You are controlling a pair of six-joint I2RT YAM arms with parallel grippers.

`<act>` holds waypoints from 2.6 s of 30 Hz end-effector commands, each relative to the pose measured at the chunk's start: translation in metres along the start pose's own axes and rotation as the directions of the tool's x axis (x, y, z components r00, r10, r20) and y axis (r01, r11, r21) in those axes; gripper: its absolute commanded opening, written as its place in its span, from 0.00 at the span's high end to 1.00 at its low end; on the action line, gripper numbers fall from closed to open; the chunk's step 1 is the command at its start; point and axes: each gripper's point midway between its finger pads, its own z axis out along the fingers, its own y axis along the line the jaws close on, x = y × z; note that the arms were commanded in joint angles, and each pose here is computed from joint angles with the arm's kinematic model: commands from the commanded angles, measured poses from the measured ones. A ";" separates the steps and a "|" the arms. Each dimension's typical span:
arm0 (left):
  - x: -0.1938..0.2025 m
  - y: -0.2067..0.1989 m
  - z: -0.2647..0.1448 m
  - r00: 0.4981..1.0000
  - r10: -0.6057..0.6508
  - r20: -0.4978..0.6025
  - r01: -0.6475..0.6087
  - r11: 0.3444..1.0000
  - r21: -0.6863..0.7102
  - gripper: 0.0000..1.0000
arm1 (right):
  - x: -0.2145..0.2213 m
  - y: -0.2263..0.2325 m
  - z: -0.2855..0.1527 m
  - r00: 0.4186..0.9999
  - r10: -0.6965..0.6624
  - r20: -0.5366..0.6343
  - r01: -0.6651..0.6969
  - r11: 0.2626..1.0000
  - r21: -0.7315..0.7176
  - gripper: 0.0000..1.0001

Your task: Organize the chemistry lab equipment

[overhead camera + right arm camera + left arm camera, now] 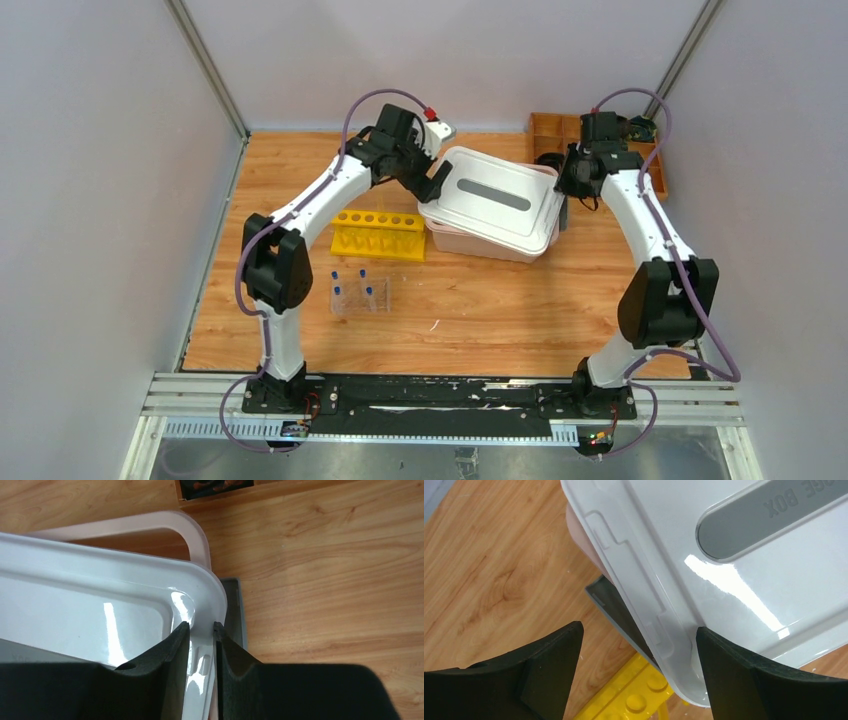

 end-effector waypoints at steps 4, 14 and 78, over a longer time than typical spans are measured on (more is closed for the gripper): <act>-0.008 -0.018 -0.019 0.998 -0.017 0.053 0.015 0.999 0.037 0.09 | -0.001 -0.004 0.019 0.996 -0.070 -0.055 0.072 0.996 0.053 0.73; -0.016 -0.039 -0.024 0.996 -0.051 0.079 0.044 0.994 0.096 0.11 | -0.016 -0.005 0.035 0.994 -0.090 -0.057 0.094 0.992 0.079 0.73; 0.004 0.005 0.002 0.998 -0.060 0.003 0.060 0.991 -0.121 0.31 | -0.059 0.008 -0.021 0.990 -0.005 0.140 0.016 0.997 -0.080 0.03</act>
